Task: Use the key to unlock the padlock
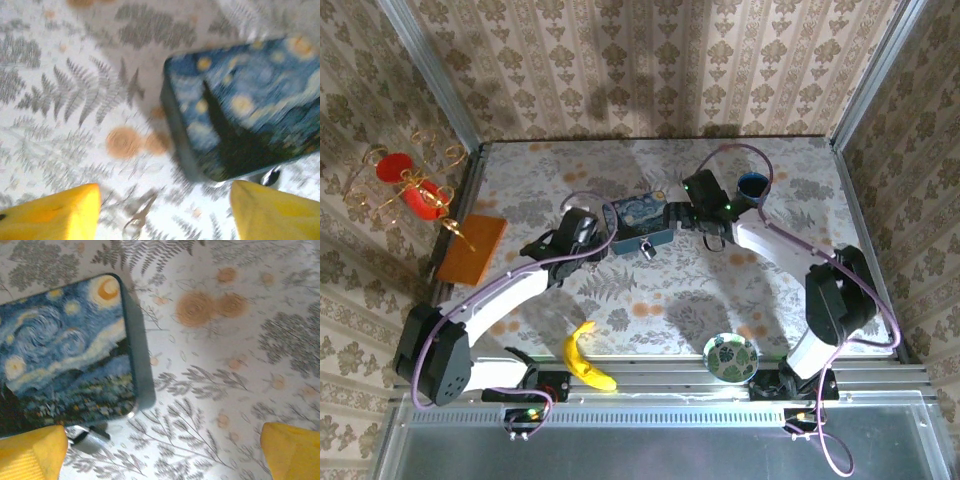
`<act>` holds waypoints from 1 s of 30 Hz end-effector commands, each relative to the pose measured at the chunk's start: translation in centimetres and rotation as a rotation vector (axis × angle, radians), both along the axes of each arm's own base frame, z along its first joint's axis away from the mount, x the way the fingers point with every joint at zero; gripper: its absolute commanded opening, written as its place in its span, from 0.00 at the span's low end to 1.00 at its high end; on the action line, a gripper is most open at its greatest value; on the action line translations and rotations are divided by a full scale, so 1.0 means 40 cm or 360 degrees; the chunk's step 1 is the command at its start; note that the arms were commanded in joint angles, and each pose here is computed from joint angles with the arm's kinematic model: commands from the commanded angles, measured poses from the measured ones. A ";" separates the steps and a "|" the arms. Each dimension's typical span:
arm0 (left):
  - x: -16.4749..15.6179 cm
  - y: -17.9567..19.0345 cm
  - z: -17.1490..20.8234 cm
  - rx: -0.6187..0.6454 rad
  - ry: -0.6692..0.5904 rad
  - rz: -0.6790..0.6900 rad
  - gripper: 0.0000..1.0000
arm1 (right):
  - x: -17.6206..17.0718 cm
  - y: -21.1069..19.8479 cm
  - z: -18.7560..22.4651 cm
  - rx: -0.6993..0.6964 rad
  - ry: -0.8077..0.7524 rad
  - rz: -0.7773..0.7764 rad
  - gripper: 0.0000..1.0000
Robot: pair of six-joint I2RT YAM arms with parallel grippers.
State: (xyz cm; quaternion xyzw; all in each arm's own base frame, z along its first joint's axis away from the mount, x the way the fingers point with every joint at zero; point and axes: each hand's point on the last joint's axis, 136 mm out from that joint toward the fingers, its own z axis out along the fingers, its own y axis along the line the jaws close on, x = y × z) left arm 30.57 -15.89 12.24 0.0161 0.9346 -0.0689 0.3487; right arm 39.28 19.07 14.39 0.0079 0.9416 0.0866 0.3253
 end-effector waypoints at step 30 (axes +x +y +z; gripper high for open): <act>-0.002 0.028 -0.281 0.0215 0.0630 -0.0176 0.53 | -0.166 -0.114 -0.007 -0.0283 0.0024 -0.0167 1.00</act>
